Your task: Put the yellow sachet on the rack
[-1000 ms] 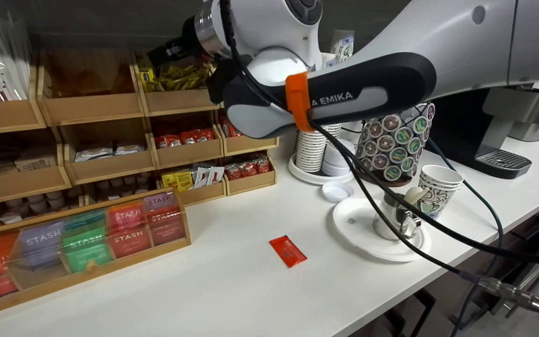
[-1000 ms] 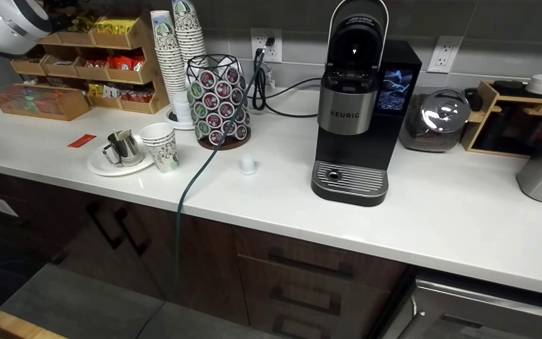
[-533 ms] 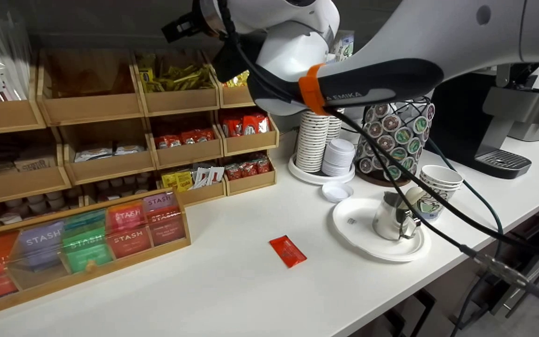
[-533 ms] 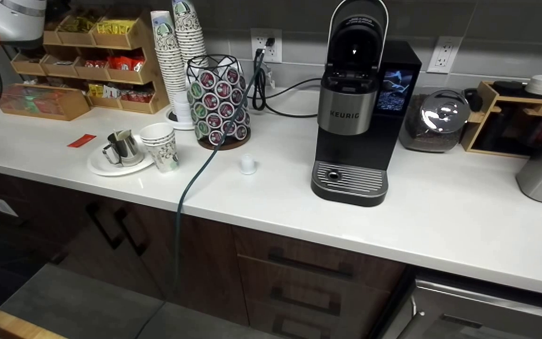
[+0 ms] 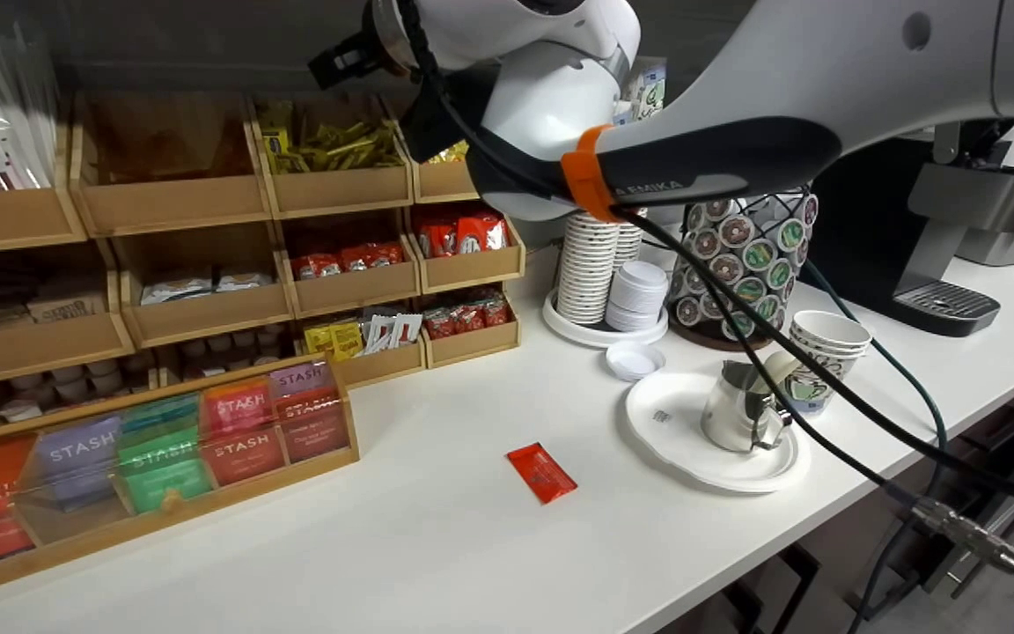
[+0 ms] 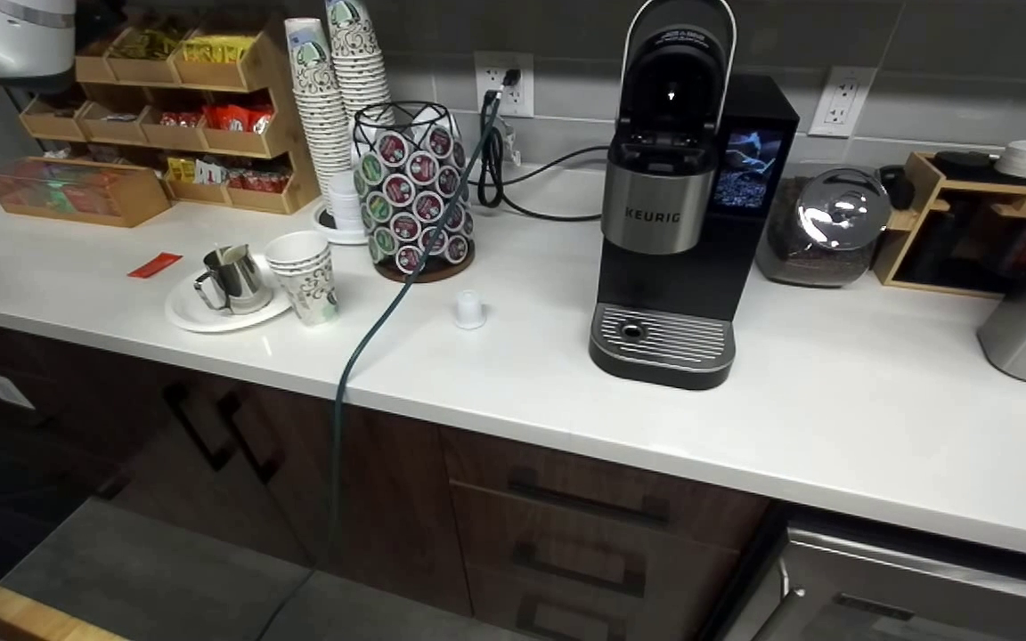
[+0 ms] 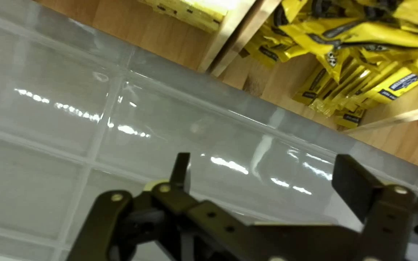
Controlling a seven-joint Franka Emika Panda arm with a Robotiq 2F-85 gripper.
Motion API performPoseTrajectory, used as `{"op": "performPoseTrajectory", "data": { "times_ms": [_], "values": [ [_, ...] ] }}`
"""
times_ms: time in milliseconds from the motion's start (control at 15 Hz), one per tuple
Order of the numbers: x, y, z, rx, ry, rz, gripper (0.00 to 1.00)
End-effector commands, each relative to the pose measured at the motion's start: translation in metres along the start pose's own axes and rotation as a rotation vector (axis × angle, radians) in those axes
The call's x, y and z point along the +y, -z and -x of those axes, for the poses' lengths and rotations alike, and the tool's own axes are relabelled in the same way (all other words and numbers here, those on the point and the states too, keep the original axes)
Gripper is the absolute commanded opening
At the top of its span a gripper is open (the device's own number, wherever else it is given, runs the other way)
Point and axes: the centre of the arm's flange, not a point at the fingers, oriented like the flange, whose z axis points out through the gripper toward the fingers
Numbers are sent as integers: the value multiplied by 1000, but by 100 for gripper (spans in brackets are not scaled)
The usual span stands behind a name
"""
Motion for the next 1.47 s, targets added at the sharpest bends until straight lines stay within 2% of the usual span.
{"op": "performPoseTrajectory", "data": {
  "times_ms": [0, 67, 267, 467, 600, 733, 1067, 1133, 1200, 1400],
  "values": [
    [8, 19, 16, -60, 8, -39, 100],
    [11, 31, 26, -78, -36, -96, 100],
    [10, 75, 53, -54, -168, -232, 100],
    [-5, 95, 69, -57, -211, -306, 100],
    [-8, 108, 78, -75, -186, -304, 100],
    [-2, 117, 89, -96, -166, -248, 100],
    [33, 149, 103, -56, -103, -154, 100],
    [43, 157, 105, -49, -124, -121, 100],
    [35, 99, 82, -37, -120, -156, 100],
    [47, 116, 87, -39, -126, -122, 100]
  ]
}}
